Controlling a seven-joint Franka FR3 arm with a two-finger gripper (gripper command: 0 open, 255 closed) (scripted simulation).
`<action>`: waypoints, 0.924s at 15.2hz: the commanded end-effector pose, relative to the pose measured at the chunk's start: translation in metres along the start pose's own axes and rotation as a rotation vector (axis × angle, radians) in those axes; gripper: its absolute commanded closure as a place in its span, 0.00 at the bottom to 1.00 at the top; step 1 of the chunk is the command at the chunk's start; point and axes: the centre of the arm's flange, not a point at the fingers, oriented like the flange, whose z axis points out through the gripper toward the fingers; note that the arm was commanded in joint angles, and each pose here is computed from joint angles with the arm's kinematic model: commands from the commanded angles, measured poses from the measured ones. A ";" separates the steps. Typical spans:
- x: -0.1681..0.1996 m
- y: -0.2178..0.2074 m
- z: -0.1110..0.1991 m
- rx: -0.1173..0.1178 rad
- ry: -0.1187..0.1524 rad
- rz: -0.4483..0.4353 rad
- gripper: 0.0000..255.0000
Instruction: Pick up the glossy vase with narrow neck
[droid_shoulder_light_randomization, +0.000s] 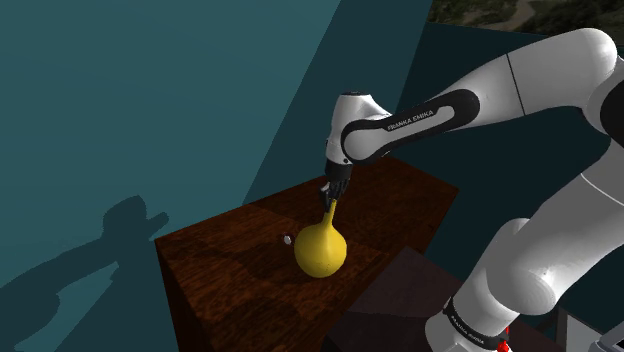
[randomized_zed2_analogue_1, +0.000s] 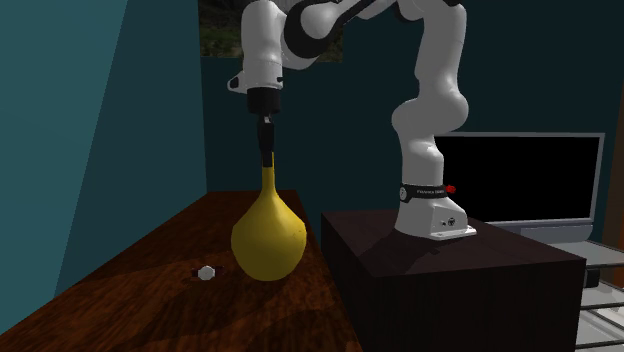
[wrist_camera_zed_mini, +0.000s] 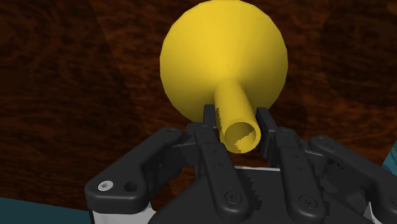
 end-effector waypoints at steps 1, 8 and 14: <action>0.000 0.000 0.001 0.000 -0.001 0.000 1.00; 0.000 -0.001 -0.010 0.000 -0.001 0.000 1.00; 0.000 -0.001 -0.042 0.000 -0.001 0.000 1.00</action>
